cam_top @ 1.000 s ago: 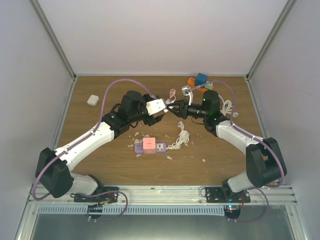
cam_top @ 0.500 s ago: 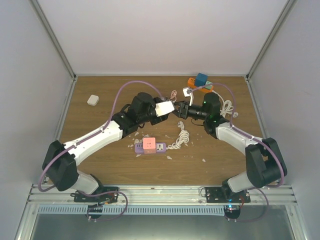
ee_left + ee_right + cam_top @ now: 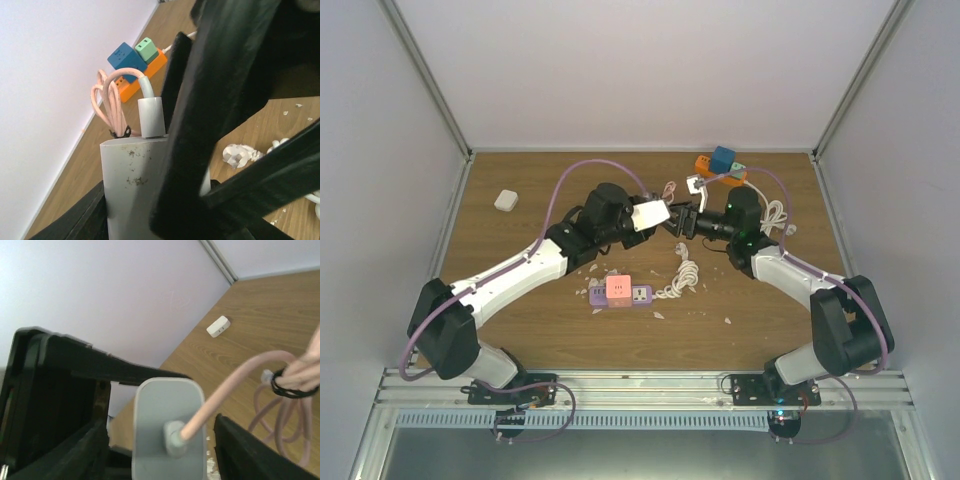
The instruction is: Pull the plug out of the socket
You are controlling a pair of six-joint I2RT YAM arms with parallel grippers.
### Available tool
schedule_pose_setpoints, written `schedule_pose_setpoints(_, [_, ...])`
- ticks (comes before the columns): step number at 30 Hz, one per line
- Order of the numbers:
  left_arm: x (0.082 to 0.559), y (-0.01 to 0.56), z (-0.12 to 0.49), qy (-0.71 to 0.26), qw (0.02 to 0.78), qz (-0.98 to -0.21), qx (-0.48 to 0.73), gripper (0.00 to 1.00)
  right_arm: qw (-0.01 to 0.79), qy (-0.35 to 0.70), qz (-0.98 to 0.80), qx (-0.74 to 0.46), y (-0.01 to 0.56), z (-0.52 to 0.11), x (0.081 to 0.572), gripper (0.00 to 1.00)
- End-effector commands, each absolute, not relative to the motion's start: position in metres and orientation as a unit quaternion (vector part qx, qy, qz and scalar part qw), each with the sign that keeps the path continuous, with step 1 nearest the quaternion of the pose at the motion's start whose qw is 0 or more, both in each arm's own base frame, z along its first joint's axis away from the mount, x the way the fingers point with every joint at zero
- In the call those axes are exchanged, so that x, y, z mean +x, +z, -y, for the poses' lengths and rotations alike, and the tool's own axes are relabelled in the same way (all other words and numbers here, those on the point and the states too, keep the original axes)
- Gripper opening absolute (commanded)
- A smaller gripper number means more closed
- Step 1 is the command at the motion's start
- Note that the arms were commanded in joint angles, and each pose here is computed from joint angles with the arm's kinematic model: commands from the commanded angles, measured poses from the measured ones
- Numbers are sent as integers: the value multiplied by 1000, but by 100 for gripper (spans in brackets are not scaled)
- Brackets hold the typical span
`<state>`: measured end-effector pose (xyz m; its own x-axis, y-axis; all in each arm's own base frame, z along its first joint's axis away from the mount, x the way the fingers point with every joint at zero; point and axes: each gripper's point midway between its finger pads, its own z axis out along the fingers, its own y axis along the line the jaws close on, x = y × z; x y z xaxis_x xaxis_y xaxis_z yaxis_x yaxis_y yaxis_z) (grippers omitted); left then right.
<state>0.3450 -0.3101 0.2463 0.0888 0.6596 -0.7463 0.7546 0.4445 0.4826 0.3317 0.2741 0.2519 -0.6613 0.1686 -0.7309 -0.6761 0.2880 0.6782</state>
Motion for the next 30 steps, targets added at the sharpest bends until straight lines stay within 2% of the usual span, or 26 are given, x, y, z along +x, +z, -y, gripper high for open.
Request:
schedule_pose_setpoints(1, [360, 268, 297, -67, 544, -675, 495, 22, 402, 559, -690, -222, 272, -272, 330, 72])
schedule_pose_setpoints(6, [379, 264, 267, -82, 535, -701, 463, 21, 428, 529, -679, -275, 274, -272, 326, 91])
schedule_pose_setpoints(12, [410, 269, 224, -82, 531, -730, 423, 21, 443, 478, -663, -368, 261, -271, 312, 99])
schedule_pose_setpoints(25, [495, 232, 87, 35, 504, -794, 337, 22, 479, 402, -632, -457, 240, -261, 293, 100])
schedule_pose_setpoints(30, [524, 203, 42, 24, 478, -831, 285, 22, 467, 410, -633, -462, 231, -263, 293, 100])
